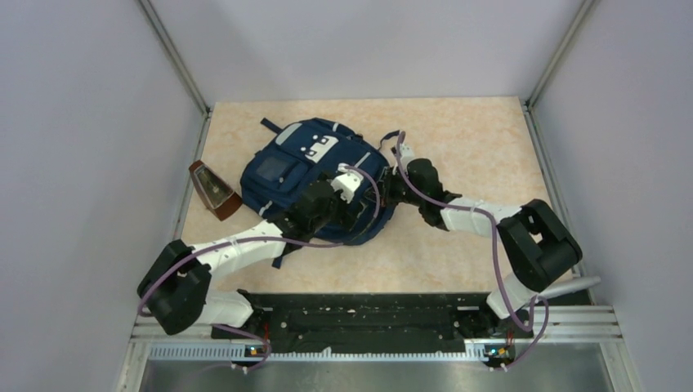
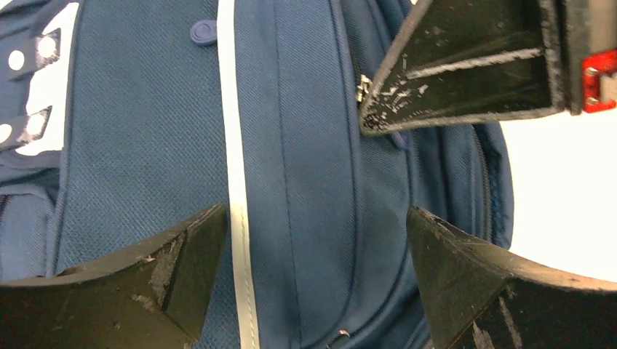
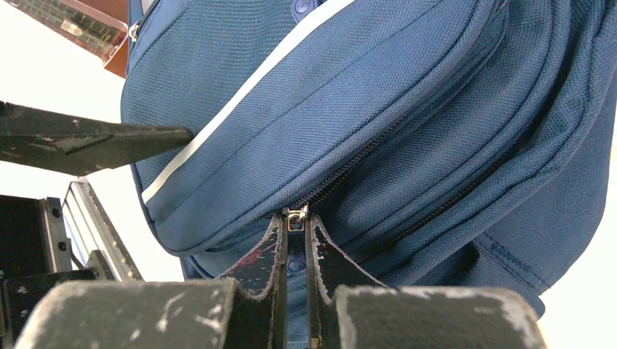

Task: Pack the student bag
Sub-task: Zip the student bag at the center of the board.

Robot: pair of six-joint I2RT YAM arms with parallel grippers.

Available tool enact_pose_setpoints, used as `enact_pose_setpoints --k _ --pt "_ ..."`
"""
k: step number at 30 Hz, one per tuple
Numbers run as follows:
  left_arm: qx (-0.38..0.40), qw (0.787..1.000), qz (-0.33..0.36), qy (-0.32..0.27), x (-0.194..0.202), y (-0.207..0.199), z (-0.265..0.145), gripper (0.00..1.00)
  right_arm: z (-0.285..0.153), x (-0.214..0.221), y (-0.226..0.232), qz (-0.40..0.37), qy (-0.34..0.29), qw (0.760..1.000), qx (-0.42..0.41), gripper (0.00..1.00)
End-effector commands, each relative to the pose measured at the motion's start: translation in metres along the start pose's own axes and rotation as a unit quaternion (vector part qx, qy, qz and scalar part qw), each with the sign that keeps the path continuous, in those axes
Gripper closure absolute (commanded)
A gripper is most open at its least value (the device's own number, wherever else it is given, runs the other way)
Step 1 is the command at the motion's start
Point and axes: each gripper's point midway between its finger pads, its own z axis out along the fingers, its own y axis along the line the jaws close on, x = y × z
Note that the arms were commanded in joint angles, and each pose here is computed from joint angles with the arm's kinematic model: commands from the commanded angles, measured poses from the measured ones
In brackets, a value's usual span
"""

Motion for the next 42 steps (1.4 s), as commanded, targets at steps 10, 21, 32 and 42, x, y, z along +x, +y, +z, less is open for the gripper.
enact_pose_setpoints --k 10,21,32,42 --pt "-0.03 0.998 0.052 -0.029 -0.028 0.01 0.026 0.89 -0.016 -0.029 -0.026 -0.013 -0.052 0.996 0.077 1.0" --pt "-0.06 0.998 0.016 0.008 0.015 0.018 -0.013 1.0 -0.033 -0.061 -0.064 -0.042 -0.088 0.977 0.191 1.0" --pt "-0.098 0.994 -0.05 0.027 0.037 0.025 -0.052 1.0 -0.04 -0.067 -0.074 -0.067 -0.087 0.973 0.201 1.0" --pt "-0.022 0.998 -0.049 -0.031 -0.016 0.003 -0.055 0.55 -0.04 -0.052 -0.045 -0.108 -0.061 0.986 0.11 1.0"
